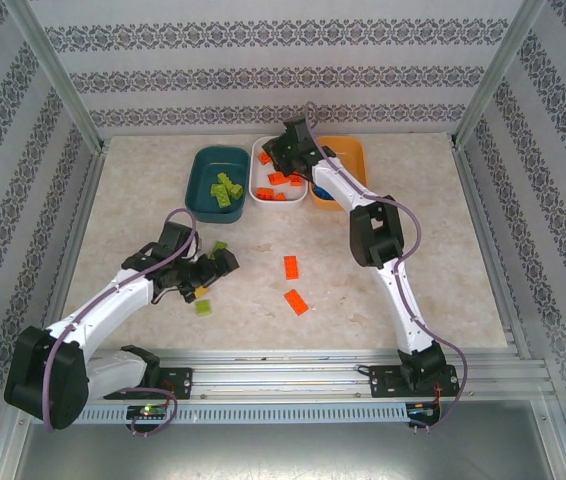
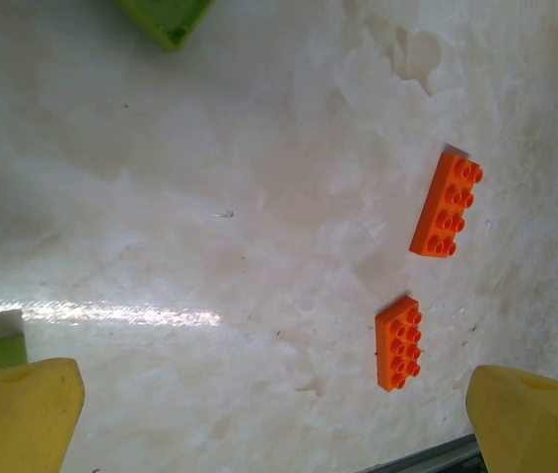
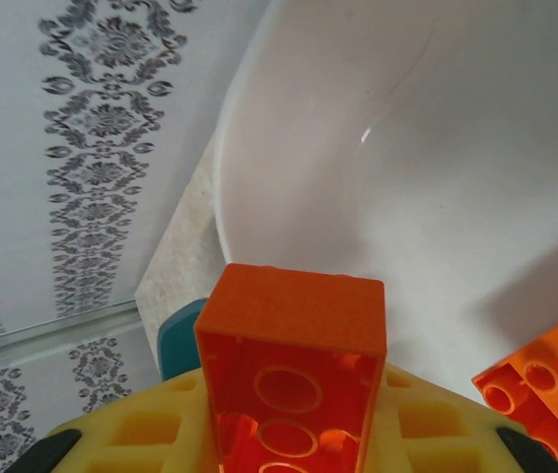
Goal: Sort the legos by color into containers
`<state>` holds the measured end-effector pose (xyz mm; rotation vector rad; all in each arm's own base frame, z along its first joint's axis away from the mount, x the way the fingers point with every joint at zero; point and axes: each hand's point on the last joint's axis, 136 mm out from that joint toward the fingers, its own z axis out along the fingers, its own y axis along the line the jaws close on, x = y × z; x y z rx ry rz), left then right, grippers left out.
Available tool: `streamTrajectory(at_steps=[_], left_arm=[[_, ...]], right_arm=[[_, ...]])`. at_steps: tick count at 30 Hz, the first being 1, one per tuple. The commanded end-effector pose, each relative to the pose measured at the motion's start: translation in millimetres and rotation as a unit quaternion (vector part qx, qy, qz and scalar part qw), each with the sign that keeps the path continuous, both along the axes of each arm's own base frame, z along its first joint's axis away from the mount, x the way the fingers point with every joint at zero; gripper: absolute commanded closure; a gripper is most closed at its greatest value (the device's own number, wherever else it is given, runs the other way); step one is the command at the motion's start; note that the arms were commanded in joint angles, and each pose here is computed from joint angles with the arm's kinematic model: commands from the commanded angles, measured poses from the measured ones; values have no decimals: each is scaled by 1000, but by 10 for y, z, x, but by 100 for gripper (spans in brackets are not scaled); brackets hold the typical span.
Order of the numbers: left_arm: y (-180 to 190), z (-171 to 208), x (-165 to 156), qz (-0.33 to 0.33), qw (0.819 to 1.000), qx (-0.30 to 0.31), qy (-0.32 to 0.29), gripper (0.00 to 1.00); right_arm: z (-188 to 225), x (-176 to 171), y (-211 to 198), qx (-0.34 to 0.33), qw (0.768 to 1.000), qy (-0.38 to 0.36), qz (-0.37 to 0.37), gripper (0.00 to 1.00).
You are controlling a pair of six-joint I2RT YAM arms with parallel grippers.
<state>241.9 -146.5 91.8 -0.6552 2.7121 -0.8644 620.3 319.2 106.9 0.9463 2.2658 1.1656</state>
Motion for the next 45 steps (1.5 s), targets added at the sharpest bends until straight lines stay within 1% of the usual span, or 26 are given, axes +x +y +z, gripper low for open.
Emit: streamTrajectory(at_steps=[1,3,6,8,12,14,16,20,23,26,30,33,36,39,43,45], left_arm=[[76,-28,-61,8,1000,4,12,0],[85,-31,-53,9,1000,3,12,0],[93,-46,-39,10,1000,3,11,0],[94,-54,-19,13,1000,0,10,0],[79,-63,43,13,1000,-6,9,0],[64,-47,83,9,1000,-6,7,0],[52,-30,134,6,1000,-5,4,0],[35,-16,217,5,1000,-6,-2,0],[21,-15,265,8,1000,-10,-6,0],[12,-16,280,8,1000,-11,-8,0],[26,-10,300,10,1000,-9,-9,0],[35,-11,317,13,1000,-7,-9,0],[45,-13,343,18,1000,-4,-8,0],[40,-1,392,20,1000,-3,-12,0],[2,-5,472,17,1000,-8,-12,0],[-19,-11,507,15,1000,-10,-11,0]], right_arm=[[-38,-26,29,-7,1000,11,0,66],[-41,-33,38,-6,1000,12,2,60],[-4,-48,48,-7,1000,11,7,54],[27,-55,46,-7,1000,10,10,51],[225,-68,43,-5,1000,-4,20,48],[315,-82,30,-4,1000,-8,25,44],[432,-107,19,0,999,-12,33,40],[781,-211,6,-3,997,-37,67,39],[1115,-379,-5,-21,991,-67,113,39],[1361,-678,-24,-48,980,-82,175,38],[1430,-1246,-174,-99,957,-62,266,38],[1338,-1732,-361,-148,935,-30,322,38],[1200,-2200,-545,-194,913,-2,360,37],[1035,-2626,-677,-218,894,30,391,37],[809,-3064,-786,-264,863,51,427,36],[667,-3230,-826,-279,850,66,441,36]])
